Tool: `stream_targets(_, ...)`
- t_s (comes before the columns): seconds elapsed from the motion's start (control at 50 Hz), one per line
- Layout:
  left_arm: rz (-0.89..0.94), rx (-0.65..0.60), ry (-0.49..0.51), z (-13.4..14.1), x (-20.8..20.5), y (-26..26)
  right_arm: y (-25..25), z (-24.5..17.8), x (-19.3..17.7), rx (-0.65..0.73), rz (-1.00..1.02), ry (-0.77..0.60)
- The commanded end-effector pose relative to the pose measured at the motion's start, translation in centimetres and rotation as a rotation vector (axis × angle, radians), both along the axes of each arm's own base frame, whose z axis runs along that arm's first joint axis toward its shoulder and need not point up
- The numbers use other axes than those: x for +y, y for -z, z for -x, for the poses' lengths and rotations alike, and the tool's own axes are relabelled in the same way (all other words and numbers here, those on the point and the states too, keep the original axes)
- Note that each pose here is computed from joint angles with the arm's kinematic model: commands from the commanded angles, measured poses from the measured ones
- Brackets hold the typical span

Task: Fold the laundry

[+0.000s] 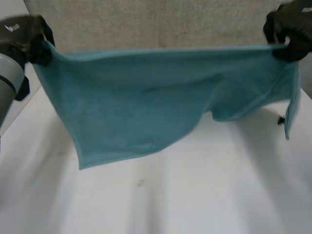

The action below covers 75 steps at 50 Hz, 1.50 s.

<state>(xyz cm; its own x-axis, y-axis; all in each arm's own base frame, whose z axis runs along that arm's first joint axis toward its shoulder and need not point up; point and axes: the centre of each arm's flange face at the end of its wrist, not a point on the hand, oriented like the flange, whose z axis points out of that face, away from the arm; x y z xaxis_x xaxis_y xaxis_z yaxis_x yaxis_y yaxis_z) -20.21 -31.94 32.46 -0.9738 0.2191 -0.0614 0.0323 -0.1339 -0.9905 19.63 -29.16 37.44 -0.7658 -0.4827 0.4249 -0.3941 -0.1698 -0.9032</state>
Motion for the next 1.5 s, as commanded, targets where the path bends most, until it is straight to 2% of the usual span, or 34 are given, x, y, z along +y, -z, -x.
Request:
stream_targets(0.02,-0.19,-0.047,0.041,0.8,-1.1,6.5,7.8,-1.9,-0.4,0.207,-0.314,-0.075)
stream_targets(0.06,-0.283,-0.069,0.055,1.3,-1.5,9.8,9.5,-2.2,-0.6,0.246,-0.368,-0.084)
stream_targets(0.18,-0.36,-0.147,0.072,1.9,-2.4,13.5,15.5,-2.5,-3.0,0.33,-0.494,-0.049)
stream_targets(0.22,-0.33,-0.216,0.094,2.9,-3.5,14.2,16.3,-2.8,-4.1,0.338,-0.474,-0.036)
stream_targets(0.28,-0.289,-0.235,0.102,3.6,-4.3,13.8,16.5,-4.2,-6.2,0.334,-0.375,-0.023)
stream_targets(0.3,-0.227,-0.244,0.107,4.3,-5.3,12.9,15.5,-4.9,-7.5,0.324,-0.29,-0.005)
stream_targets(0.32,-0.133,-0.24,0.111,5.0,-6.4,11.2,15.5,-4.9,-7.5,0.324,-0.289,-0.004)
stream_targets(0.34,-0.132,-0.24,0.111,5.0,-6.5,11.2,13.4,-5.4,-9.0,0.301,-0.17,0.032)
stream_targets(0.36,-0.006,-0.222,0.108,5.8,-7.5,8.6,13.4,-5.4,-9.0,0.301,-0.168,0.032)
stream_targets(0.38,0.143,-0.189,0.098,6.4,-8.5,5.6,10.1,-5.8,-10.6,0.258,-0.009,0.082)
stream_targets(0.4,0.144,-0.189,0.098,6.4,-8.5,5.6,5.9,-6.0,-11.8,0.194,0.177,0.133)
stream_targets(0.42,0.31,-0.148,0.088,6.8,-8.9,2.0,5.8,-6.0,-11.8,0.193,0.179,0.133)
stream_targets(0.44,0.311,-0.147,0.088,6.8,-8.9,1.9,1.2,-6.2,-12.0,0.113,0.373,0.166)
stream_targets(0.46,0.478,-0.103,0.071,6.9,-8.8,-2.0,-2.2,-6.7,-11.9,0.033,0.527,0.175)
stream_targets(0.48,0.622,-0.057,0.052,6.6,-8.3,-5.6,-2.2,-6.7,-11.9,0.032,0.528,0.175)
stream_targets(0.5,0.623,-0.056,0.052,6.6,-8.3,-5.6,-4.2,-6.8,-11.7,-0.038,0.62,0.174)
stream_targets(0.52,0.724,-0.019,0.04,6.4,-7.6,-8.0,-5.1,-6.7,-11.5,-0.096,0.654,0.168)
stream_targets(0.54,0.764,0.004,0.036,6.3,-7.2,-9.0,-5.1,-6.7,-11.5,-0.097,0.655,0.167)
stream_targets(0.62,0.693,0.01,0.051,6.3,-6.9,-7.9,-3.5,-6.5,-9.2,-0.102,0.532,0.081)
stream_targets(0.64,0.629,0.012,0.061,6.1,-7.0,-6.6,-3.4,-6.5,-9.2,-0.102,0.531,0.08)
stream_targets(0.68,0.57,0.016,0.074,6.1,-7.0,-5.4,0.0,-6.8,-8.6,-0.063,0.423,0.036)
stream_targets(0.8,0.403,-0.007,0.092,5.8,-6.9,-0.1,4.4,-6.9,-8.2,-0.012,0.281,0.013)
stream_targets(0.84,0.355,-0.018,0.096,5.9,-6.7,1.4,7.6,-6.9,-7.4,0.026,0.167,-0.001)
stream_targets(0.9,0.266,-0.042,0.1,5.7,-6.3,4.4,9.4,-6.7,-6.8,0.045,0.097,-0.01)
stream_targets(0.94,0.218,-0.054,0.101,5.5,-5.9,5.9,13.0,-6.8,-5.6,0.079,-0.041,-0.05)
stream_targets(0.96,0.177,-0.064,0.103,5.4,-5.6,7.3,13.0,-6.8,-5.6,0.079,-0.042,-0.05)
stream_targets(1.0,0.144,-0.072,0.103,5.2,-5.2,8.3,17.9,-7.0,-5.0,0.109,-0.191,-0.095)
stream_targets(1.12,0.063,-0.087,0.093,4.3,-4.1,10.0,22.4,-6.7,-5.2,0.125,-0.336,-0.086)
stream_targets(1.22,0.081,-0.081,0.097,4.1,-2.8,8.5,23.1,-6.1,-5.8,0.01,-0.399,-0.025)
stream_targets(1.26,0.097,-0.078,0.104,4.2,-2.2,7.7,23.5,-4.8,-6.7,-0.137,-0.449,0.049)
stream_targets(1.28,0.117,-0.071,0.105,4.1,-1.7,6.8,23.5,-4.8,-6.7,-0.138,-0.449,0.049)
stream_targets(1.32,0.138,-0.066,0.107,4.1,-1.3,5.9,23.7,-4.1,-6.5,-0.268,-0.5,0.094)
stream_targets(1.38,0.186,-0.048,0.108,4.0,-0.4,3.9,22.8,-4.0,-5.7,-0.348,-0.522,0.107)
stream_targets(1.5,0.272,0.024,0.141,4.4,1.5,-0.1,23.1,-3.5,-4.6,-0.366,-0.544,0.124)
